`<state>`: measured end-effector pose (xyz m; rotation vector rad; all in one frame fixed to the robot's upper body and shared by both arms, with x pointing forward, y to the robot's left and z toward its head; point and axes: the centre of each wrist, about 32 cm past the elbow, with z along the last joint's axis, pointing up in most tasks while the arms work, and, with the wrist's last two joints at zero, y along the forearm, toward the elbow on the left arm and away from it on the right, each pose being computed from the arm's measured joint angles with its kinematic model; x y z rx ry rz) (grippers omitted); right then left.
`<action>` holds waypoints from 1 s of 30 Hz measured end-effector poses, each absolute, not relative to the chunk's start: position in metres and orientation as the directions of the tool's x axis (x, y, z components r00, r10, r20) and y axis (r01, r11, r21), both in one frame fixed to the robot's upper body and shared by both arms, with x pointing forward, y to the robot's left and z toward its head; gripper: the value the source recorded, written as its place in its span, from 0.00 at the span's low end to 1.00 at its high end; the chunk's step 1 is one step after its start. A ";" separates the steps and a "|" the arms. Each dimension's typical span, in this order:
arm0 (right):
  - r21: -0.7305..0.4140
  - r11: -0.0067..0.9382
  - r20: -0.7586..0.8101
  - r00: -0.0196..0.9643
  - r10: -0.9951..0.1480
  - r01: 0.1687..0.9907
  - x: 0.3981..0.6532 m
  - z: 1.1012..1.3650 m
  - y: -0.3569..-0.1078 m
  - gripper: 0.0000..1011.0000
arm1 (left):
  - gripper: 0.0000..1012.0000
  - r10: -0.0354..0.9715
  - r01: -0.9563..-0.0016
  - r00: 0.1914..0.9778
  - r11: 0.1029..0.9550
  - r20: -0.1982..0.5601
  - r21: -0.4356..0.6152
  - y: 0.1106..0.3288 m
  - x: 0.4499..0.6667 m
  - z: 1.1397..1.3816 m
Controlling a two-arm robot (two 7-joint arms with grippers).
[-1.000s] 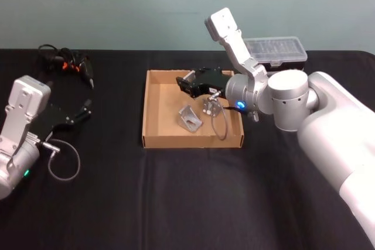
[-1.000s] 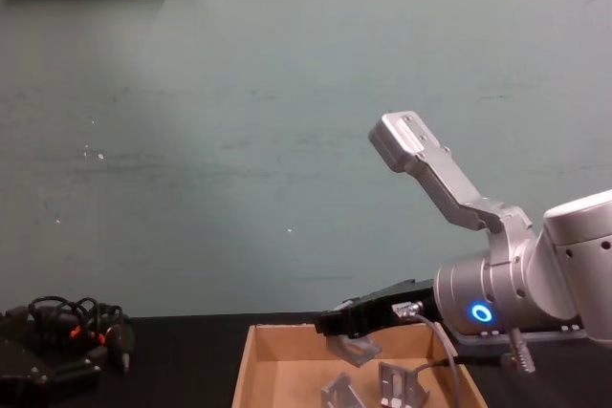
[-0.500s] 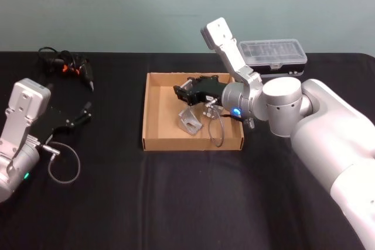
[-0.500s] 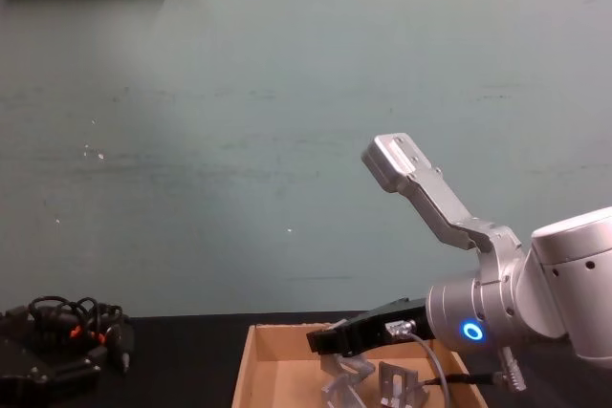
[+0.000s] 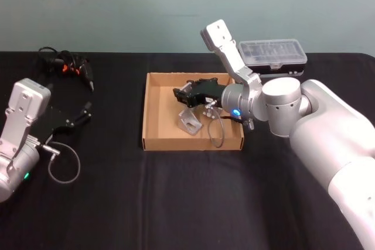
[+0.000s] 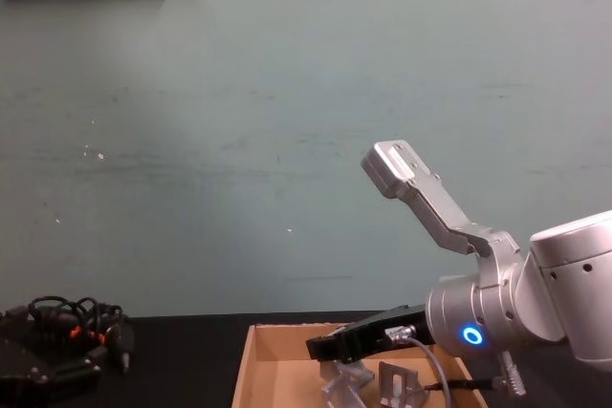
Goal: Use one hand to pick up the angle iron from the table and place it into the box.
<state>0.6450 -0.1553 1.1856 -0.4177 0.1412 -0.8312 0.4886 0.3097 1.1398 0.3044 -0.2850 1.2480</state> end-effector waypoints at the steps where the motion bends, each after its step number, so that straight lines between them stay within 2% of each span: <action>1: -0.413 0.598 0.040 0.670 -0.741 0.687 0.645 1.186 -0.155 0.45 | 1.00 0.880 -0.955 0.292 0.287 0.374 0.070 0.310 0.489 1.140; 7: -0.414 0.598 0.041 0.670 -0.741 0.687 0.645 1.186 -0.155 0.46 | 1.00 0.880 -0.955 0.292 0.287 0.374 0.070 0.310 0.489 1.140; 9: -0.413 0.598 0.042 0.670 -0.741 0.687 0.645 1.186 -0.155 0.49 | 1.00 0.880 -0.955 0.292 0.287 0.374 0.070 0.310 0.489 1.140; 14: -0.413 0.598 0.042 0.670 -0.741 0.687 0.645 1.186 -0.155 0.62 | 1.00 0.880 -0.955 0.292 0.287 0.374 0.070 0.310 0.489 1.140; 18: -0.413 0.597 0.043 0.670 -0.741 0.687 0.645 1.186 -0.155 0.77 | 1.00 0.880 -0.955 0.292 0.287 0.374 0.070 0.310 0.489 1.140; 21: -0.413 0.597 0.043 0.669 -0.742 0.688 0.645 1.186 -0.155 0.83 | 1.00 0.880 -0.955 0.292 0.287 0.374 0.070 0.310 0.489 1.140; 25: -0.414 0.597 0.043 0.669 -0.742 0.688 0.644 1.186 -0.155 0.96 | 1.00 0.880 -0.955 0.292 0.287 0.374 0.070 0.310 0.489 1.140; 30: -0.412 0.596 0.045 0.669 -0.742 0.689 0.644 1.186 -0.155 0.99 | 1.00 0.880 -0.955 0.292 0.287 0.374 0.070 0.310 0.489 1.140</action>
